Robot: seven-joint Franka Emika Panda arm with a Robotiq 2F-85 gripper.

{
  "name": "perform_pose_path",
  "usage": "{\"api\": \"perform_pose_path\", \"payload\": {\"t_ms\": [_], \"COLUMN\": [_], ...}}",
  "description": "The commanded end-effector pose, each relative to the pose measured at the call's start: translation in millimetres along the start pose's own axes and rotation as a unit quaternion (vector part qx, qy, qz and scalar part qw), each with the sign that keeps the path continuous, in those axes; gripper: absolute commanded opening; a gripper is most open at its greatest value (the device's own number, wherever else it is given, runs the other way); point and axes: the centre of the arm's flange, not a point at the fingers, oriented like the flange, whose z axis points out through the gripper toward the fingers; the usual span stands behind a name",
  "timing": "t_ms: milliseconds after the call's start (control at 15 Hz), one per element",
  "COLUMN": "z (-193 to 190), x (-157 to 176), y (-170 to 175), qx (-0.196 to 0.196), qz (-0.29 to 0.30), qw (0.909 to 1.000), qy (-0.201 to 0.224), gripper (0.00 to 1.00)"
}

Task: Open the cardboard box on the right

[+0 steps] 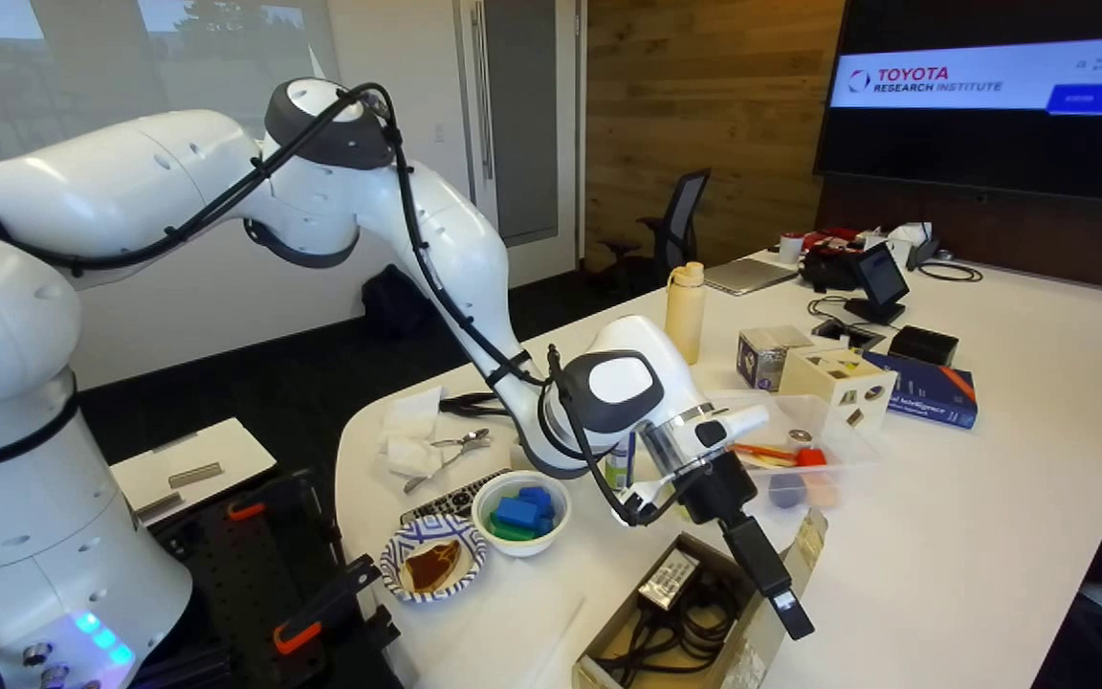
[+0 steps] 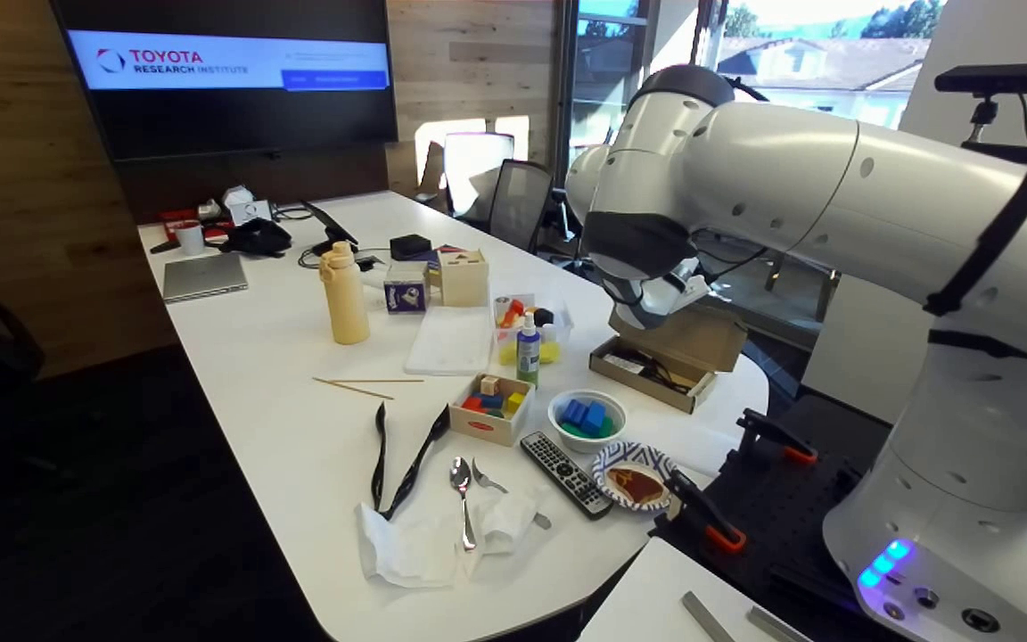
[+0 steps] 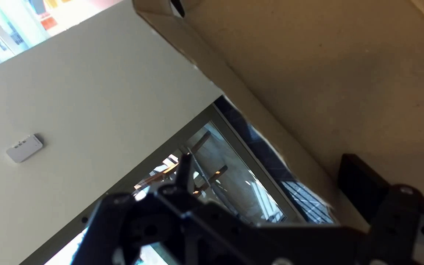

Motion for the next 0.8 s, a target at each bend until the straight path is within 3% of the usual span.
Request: {"api": "perform_pose_path", "payload": {"t_ms": [0,733], "z": [17.5,73.4], "x": [5.3,-19.3], "y": [-3.9,-33.0], "qx": [-0.006,0.004], "qz": [0.006,-0.003], "qw": [0.9998,0.9966], "qy": [-0.019,-0.083], "gripper": [1.0,1.0]}}
